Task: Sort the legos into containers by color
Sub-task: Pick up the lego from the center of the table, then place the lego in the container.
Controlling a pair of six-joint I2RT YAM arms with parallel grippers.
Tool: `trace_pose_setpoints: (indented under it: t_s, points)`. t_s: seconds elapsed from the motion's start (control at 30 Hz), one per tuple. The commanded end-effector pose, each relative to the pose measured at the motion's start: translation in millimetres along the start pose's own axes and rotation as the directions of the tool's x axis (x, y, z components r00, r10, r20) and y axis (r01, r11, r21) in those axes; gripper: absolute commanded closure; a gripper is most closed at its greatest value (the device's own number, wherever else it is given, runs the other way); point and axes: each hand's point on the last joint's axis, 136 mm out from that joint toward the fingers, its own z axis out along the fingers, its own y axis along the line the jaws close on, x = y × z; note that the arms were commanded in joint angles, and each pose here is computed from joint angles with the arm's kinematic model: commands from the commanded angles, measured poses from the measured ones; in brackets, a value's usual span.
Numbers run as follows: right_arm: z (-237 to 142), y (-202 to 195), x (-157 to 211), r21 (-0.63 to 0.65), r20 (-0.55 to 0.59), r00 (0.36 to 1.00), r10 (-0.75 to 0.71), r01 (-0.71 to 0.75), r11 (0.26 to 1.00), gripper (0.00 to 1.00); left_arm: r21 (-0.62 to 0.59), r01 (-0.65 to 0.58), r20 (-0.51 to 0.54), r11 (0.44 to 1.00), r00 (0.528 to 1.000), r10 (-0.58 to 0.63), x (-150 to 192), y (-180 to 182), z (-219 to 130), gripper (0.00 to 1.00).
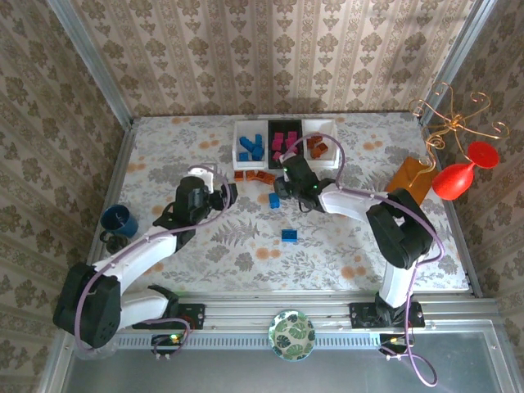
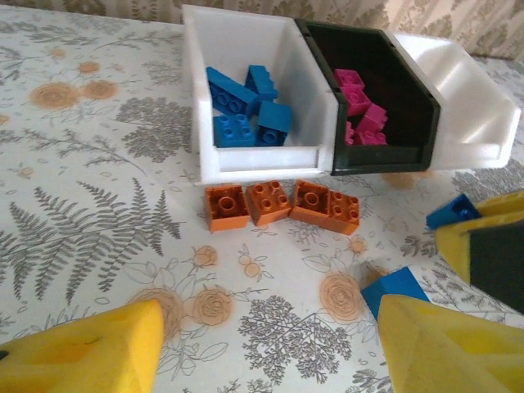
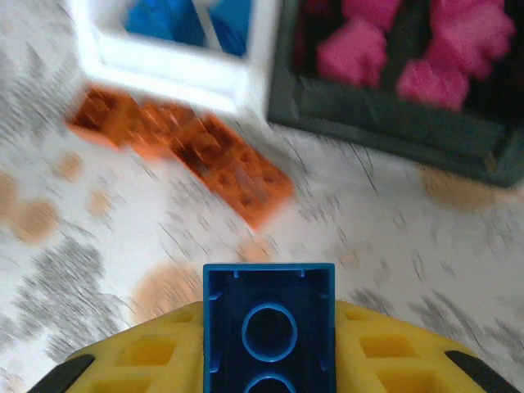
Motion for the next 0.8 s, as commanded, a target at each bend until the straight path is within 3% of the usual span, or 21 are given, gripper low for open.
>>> trace_pose_setpoints:
  t_s: [0.0, 0.27, 0.47, 0.6, 0.77]
  points:
    - [8, 24, -48, -0.099, 0.103, 0.992, 0.072, -0.061, 0.993, 0.7, -0.008, 0.049, 0.056, 0.999, 0.997, -0.049, -10, 7, -6, 0.29]
    - [65, 36, -114, -0.09, 0.196, 0.975, 0.1, -0.084, 0.992, 0.68, -0.02, 0.102, 0.039, 0.995, 0.994, -0.101, 2, 21, -10, 0.28]
    - [108, 24, -137, -0.047, 0.178, 0.98, 0.086, -0.079, 0.996, 0.59, -0.003, 0.12, 0.031, 0.993, 0.992, -0.12, 7, 20, -16, 0.28]
    - [95, 35, -161, -0.094, 0.192, 0.979, 0.065, -0.048, 0.994, 0.47, -0.015, 0.114, 0.031, 0.993, 0.993, -0.113, 9, 23, -20, 0.28]
    - [41, 43, -169, -0.156, 0.215, 0.975, 0.054, -0.02, 0.988, 0.38, -0.012, 0.115, 0.03, 0.993, 0.993, -0.115, 11, 23, -19, 0.28]
